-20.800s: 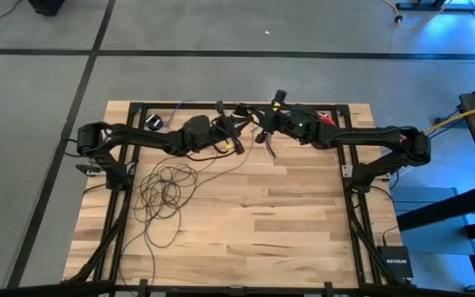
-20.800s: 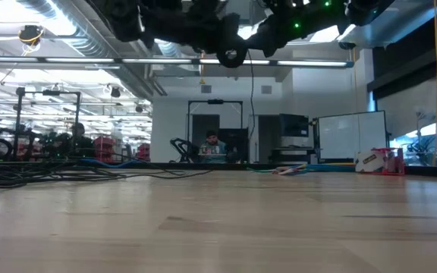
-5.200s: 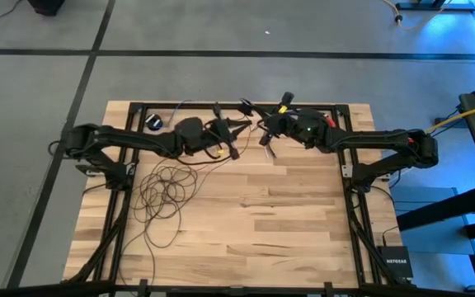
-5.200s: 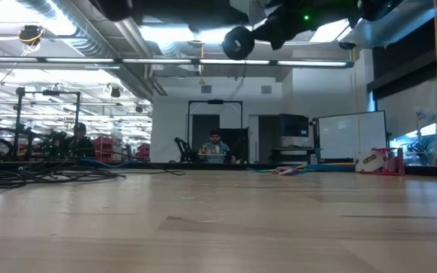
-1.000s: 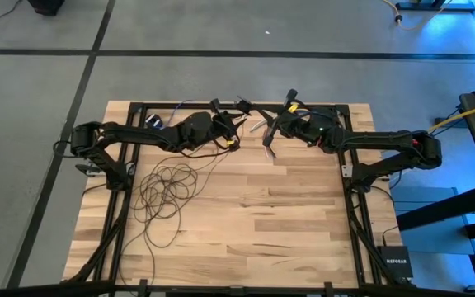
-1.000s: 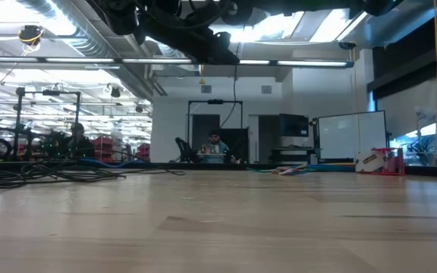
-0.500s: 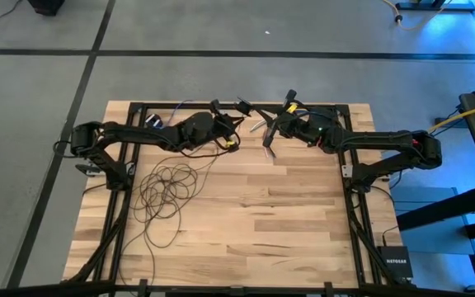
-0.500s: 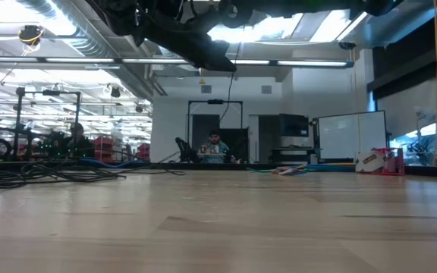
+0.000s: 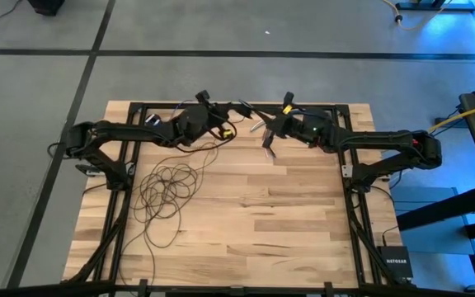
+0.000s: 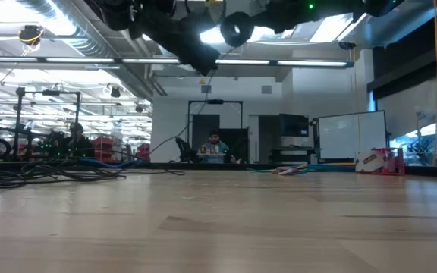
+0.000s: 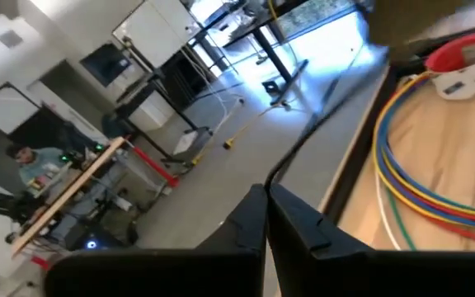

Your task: Coiling cords

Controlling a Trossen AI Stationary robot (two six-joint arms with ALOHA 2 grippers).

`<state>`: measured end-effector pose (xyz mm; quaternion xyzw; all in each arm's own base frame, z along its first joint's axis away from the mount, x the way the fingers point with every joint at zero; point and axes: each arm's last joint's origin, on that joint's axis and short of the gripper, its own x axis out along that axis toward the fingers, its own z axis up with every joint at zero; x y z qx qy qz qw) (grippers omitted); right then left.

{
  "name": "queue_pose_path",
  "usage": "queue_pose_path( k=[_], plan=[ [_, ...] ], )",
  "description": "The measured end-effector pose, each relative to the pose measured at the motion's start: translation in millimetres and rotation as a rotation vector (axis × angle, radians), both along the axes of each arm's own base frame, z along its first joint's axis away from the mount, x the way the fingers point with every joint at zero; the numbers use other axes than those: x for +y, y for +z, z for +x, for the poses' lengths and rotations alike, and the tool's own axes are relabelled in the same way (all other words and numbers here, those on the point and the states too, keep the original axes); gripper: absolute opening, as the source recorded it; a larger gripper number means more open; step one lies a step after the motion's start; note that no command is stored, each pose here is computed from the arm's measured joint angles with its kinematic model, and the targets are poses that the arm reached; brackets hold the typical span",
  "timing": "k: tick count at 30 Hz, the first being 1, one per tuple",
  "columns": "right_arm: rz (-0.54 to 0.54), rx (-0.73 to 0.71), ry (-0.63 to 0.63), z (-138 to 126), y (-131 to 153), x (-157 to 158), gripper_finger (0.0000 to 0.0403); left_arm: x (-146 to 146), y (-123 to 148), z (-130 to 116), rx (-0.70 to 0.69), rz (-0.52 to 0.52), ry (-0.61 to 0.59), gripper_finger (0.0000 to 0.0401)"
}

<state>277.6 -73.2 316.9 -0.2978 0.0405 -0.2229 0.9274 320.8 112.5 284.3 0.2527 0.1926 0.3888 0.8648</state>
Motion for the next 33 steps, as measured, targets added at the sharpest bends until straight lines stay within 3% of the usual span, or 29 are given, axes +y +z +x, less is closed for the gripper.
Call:
queue_pose_path(
  k=[10,21,27,33],
  plan=[
    [0.005,0.062,-0.022,-0.1,-5.5,-0.6,0.0008,-10.6,27.6,-14.7,-0.069,0.036,-0.027,0.0004],
    [-0.024,0.125,-0.118,6.7,-16.6,-5.0,0.0008,-47.4,46.0,-11.7,-0.147,0.043,-0.136,0.0003],
    [-0.035,0.107,-0.167,7.4,-15.5,-6.5,0.0008,-60.1,44.7,-6.6,-0.157,0.010,-0.241,0.0007],
    [-0.032,0.124,-0.173,7.2,-17.1,-6.6,0.0007,-63.7,28.7,-7.7,-0.035,-0.082,-0.242,0.0007]
  ],
)
